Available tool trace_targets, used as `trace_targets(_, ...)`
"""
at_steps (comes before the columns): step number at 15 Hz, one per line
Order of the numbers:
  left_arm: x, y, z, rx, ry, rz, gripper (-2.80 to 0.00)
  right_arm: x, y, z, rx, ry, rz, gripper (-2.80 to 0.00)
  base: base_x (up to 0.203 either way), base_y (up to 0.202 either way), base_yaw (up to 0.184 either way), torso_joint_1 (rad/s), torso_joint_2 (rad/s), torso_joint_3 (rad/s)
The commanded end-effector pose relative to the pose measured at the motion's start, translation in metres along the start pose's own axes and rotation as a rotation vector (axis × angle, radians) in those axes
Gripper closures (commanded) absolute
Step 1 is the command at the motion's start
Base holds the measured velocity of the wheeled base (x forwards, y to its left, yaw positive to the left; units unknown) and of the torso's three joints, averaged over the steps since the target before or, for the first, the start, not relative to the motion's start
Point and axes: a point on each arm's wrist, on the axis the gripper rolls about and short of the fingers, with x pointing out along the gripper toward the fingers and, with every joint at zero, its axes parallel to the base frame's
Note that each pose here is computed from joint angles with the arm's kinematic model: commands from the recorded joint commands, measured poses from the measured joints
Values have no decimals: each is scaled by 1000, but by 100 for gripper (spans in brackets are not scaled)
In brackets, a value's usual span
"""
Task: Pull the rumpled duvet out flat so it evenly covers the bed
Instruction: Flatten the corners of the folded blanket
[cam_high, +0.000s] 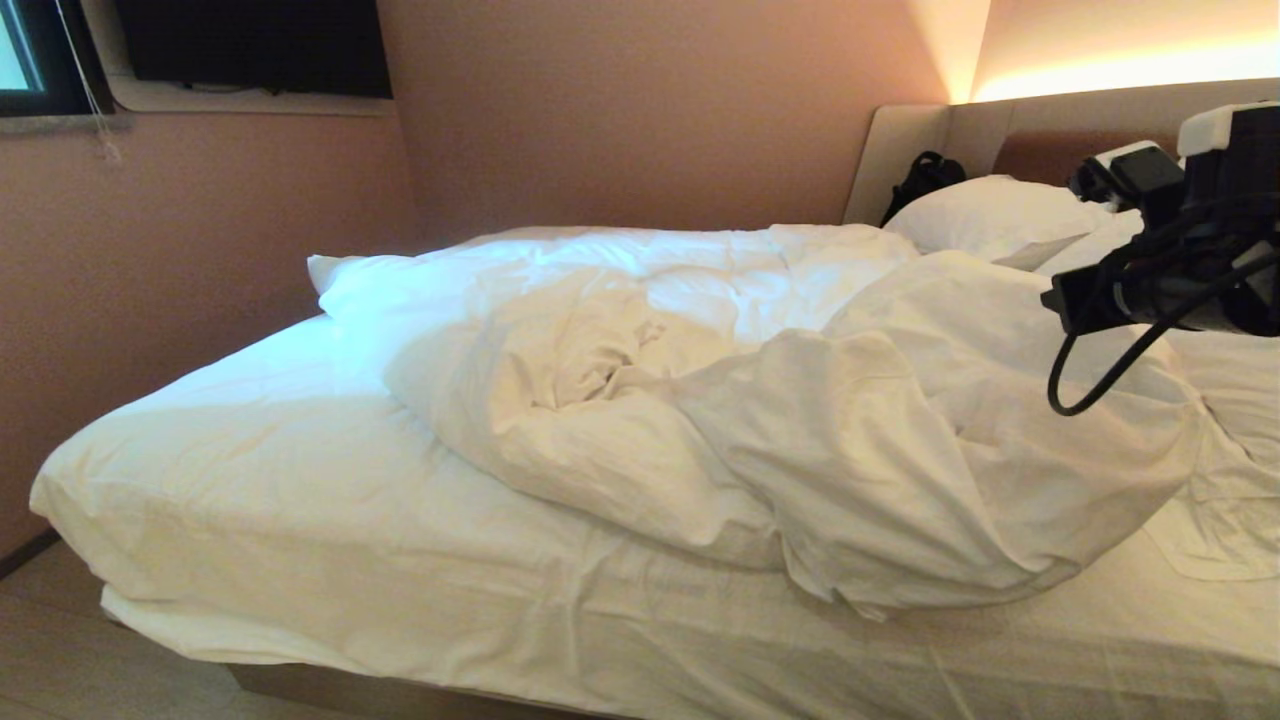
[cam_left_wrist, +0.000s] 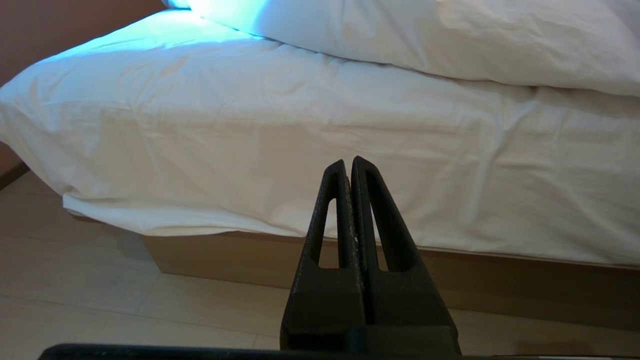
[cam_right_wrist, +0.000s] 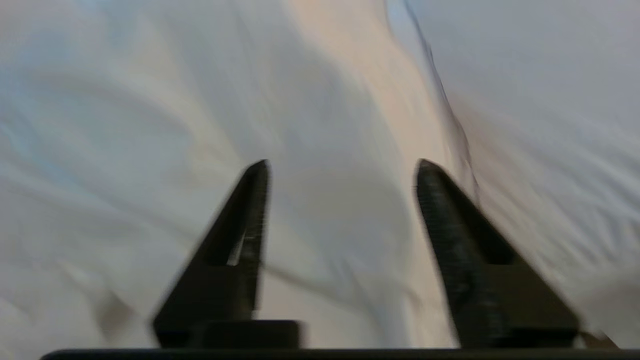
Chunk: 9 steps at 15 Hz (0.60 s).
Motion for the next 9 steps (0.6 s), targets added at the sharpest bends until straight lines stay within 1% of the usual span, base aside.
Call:
trace_targets(1, 0, 0, 0, 0, 0, 0, 0, 13, 9, 12, 57, -140, 3, 0, 0, 0, 0, 0, 0, 0)
trace_targets(4, 0, 0, 0, 0, 0, 2, 0, 45, 27, 11, 56, -122, 38, 0, 0, 0, 0, 0, 0, 0)
trace_targets(7, 0, 0, 0, 0, 0, 2, 0, 82, 48, 9, 95, -106, 55, 0, 0, 0, 0, 0, 0, 0)
trace_targets(9, 0, 0, 0, 0, 0, 0, 0, 97, 64, 6, 112, -95, 73, 0, 0, 0, 0, 0, 0, 0)
